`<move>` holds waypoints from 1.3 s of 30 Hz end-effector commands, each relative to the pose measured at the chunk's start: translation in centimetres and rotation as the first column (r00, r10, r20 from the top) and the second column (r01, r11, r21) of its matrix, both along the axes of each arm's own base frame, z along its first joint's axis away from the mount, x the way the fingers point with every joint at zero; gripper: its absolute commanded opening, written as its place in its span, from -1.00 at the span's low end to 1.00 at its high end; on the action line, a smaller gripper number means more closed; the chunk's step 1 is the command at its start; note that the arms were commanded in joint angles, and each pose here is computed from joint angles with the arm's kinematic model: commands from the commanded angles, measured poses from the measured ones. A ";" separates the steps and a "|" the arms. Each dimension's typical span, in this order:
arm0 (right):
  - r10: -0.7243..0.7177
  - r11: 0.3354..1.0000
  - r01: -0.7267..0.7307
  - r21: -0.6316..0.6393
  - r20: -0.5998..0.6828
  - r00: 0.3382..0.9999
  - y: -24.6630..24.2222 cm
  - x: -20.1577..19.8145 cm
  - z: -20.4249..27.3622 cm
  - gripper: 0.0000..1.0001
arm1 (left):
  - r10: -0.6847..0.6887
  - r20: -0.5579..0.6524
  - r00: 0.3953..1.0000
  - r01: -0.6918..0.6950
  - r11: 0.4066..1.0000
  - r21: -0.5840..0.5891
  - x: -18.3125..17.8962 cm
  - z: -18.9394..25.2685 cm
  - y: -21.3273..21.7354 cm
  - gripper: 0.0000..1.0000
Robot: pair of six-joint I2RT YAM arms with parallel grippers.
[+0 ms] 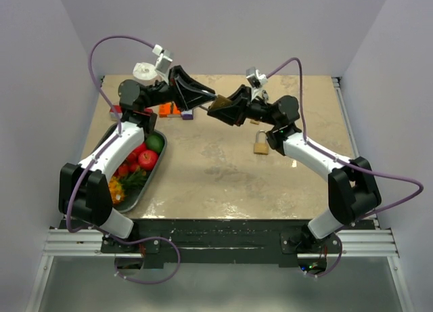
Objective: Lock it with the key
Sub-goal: Lock the lock.
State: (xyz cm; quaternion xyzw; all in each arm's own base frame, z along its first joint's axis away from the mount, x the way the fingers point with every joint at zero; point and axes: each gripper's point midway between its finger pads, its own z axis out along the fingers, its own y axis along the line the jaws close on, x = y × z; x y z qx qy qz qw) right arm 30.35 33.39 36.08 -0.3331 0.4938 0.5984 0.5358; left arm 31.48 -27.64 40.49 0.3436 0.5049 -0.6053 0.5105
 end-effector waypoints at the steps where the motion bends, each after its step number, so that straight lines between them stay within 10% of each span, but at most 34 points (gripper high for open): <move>1: 0.041 0.999 -0.040 -0.017 0.059 0.997 -0.4 -1.0 2.1 -1.00 | 0.010 0.124 0.992 -0.013 1.000 0.020 0.0 1.2 2.4 -0.15; 20: 0.050 0.933 -0.052 -0.357 -0.014 0.999 -2.1 -1.8 -5.0 -1.00 | -0.283 0.082 0.956 0.180 0.781 0.598 -2.8 -13.9 4.3 0.55; 34: 0.104 0.926 -0.072 -0.370 0.066 0.992 -1.5 -2.8 -4.8 -1.00 | -0.328 0.045 0.944 0.256 0.809 0.530 -4.6 -14.2 1.8 -0.28; 39: 0.120 0.926 -0.087 -0.367 0.068 0.990 -1.4 -3.2 -4.6 -1.00 | -0.304 0.048 0.951 0.236 0.820 0.522 -4.2 -14.4 1.5 -1.00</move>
